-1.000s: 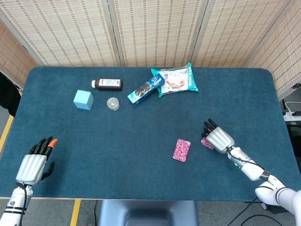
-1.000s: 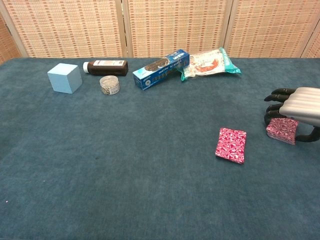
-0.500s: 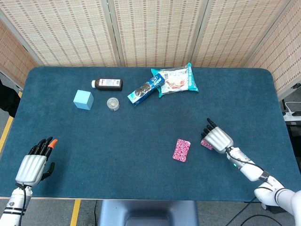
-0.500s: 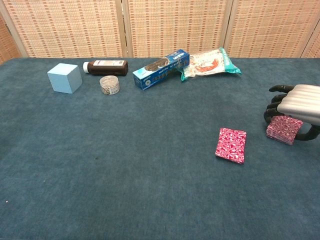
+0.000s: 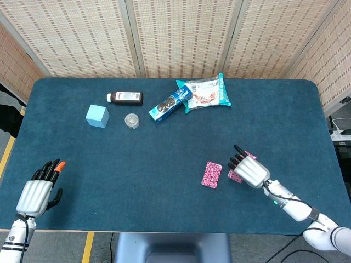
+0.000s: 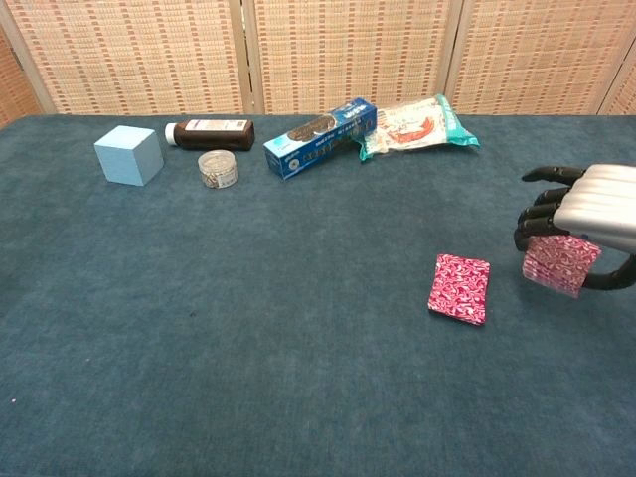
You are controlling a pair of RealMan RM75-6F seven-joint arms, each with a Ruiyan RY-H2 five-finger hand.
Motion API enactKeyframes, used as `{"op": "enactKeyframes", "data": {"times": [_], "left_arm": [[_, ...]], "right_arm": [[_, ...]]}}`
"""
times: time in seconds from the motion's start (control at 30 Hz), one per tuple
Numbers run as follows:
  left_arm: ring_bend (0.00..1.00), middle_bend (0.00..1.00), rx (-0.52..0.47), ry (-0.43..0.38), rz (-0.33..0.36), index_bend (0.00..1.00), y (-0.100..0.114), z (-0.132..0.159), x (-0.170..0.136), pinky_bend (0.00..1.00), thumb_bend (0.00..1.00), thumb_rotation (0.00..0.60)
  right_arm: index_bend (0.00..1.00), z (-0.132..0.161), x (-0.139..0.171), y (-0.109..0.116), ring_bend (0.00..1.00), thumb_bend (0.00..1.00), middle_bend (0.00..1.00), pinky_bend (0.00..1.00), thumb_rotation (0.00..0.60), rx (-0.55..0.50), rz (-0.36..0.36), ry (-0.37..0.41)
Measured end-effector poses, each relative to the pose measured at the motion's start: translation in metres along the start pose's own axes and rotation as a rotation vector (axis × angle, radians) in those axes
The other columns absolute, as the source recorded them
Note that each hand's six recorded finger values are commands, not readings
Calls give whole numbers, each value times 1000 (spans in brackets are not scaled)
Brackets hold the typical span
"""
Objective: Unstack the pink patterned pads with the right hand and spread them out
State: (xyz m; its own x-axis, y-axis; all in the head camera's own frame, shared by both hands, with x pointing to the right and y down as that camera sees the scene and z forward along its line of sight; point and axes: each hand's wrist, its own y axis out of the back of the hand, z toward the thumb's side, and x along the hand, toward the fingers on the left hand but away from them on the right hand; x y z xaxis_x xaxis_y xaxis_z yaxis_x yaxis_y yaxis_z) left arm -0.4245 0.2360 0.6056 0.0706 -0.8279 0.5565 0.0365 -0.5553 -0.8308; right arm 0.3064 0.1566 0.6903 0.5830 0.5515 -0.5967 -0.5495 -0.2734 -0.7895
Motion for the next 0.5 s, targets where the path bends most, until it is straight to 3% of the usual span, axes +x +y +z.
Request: {"op": "enactKeyframes", "data": {"times": [0.23, 0.3, 0.37, 0.4, 0.5], "left_arm": [[36, 0, 1, -6, -4, 0, -2, 1, -1, 198, 475, 600], [36, 0, 0, -6, -3, 0, -2, 1, -1, 198, 474, 600], [36, 0, -1, -6, -2, 0, -2, 1, -2, 198, 474, 600], [36, 0, -1, -6, -2, 0, -1, 1, -2, 198, 474, 600], [35, 0, -1, -7, -2, 0, -1, 1, -2, 198, 474, 600]], "right_arm": [[549, 45, 38, -7, 285, 200, 422, 64, 600, 47, 36, 139], [416, 53, 44, -12, 256, 200, 388, 60, 600, 70, 47, 157], [192, 56, 47, -15, 176, 201, 272, 31, 600, 87, 57, 161], [66, 56, 47, -16, 105, 201, 163, 9, 600, 91, 64, 159], [0, 58, 49, -16, 5, 200, 14, 0, 600, 80, 86, 146]]}}
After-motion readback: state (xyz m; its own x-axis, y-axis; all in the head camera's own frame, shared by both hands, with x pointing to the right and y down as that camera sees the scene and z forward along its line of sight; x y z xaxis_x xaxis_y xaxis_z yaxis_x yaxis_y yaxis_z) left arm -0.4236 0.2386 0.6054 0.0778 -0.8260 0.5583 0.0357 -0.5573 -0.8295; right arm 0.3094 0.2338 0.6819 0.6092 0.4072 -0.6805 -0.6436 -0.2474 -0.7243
